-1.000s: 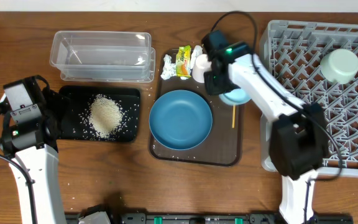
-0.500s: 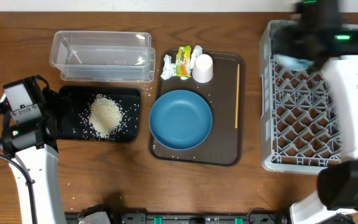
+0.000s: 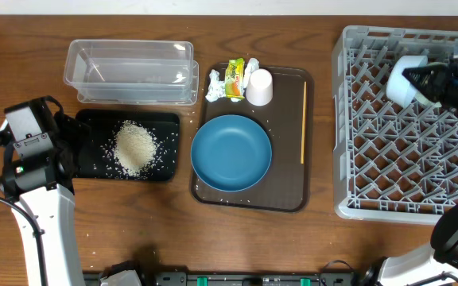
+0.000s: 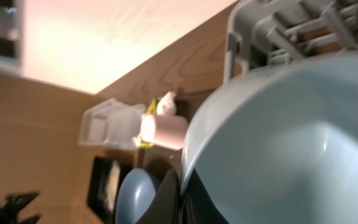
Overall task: Sort waste into correct bins and load items into the dishwasher rack
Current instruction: 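Carry the second light-blue bowl into the dish rack with the right gripper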
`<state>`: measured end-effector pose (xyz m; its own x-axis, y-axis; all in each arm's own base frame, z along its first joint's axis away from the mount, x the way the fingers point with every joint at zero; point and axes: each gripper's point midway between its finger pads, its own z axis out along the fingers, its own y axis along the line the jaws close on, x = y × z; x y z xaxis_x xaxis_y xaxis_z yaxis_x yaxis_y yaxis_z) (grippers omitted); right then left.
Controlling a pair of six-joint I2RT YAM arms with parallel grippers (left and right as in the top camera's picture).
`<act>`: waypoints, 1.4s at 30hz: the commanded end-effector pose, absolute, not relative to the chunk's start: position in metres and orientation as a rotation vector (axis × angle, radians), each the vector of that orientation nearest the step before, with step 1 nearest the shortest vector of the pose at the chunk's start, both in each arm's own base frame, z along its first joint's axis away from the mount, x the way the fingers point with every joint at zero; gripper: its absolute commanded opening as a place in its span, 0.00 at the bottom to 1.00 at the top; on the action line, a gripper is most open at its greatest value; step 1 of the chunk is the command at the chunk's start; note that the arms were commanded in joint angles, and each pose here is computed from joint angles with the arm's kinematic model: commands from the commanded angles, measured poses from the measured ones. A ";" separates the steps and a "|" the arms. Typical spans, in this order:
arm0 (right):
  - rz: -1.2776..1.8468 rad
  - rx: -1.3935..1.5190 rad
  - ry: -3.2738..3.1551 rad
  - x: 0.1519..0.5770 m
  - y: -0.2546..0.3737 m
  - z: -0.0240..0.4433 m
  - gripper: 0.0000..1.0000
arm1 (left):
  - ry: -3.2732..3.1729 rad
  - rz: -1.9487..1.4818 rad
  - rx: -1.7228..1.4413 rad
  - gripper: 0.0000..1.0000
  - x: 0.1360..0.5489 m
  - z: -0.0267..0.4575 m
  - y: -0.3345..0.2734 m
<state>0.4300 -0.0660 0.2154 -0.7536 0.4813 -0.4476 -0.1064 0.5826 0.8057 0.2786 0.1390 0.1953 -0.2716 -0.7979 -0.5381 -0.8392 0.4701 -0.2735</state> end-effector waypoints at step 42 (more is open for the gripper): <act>1.149 0.372 2.199 0.429 -0.074 0.164 0.01 | 2.078 0.088 -1.365 0.92 0.279 0.200 0.142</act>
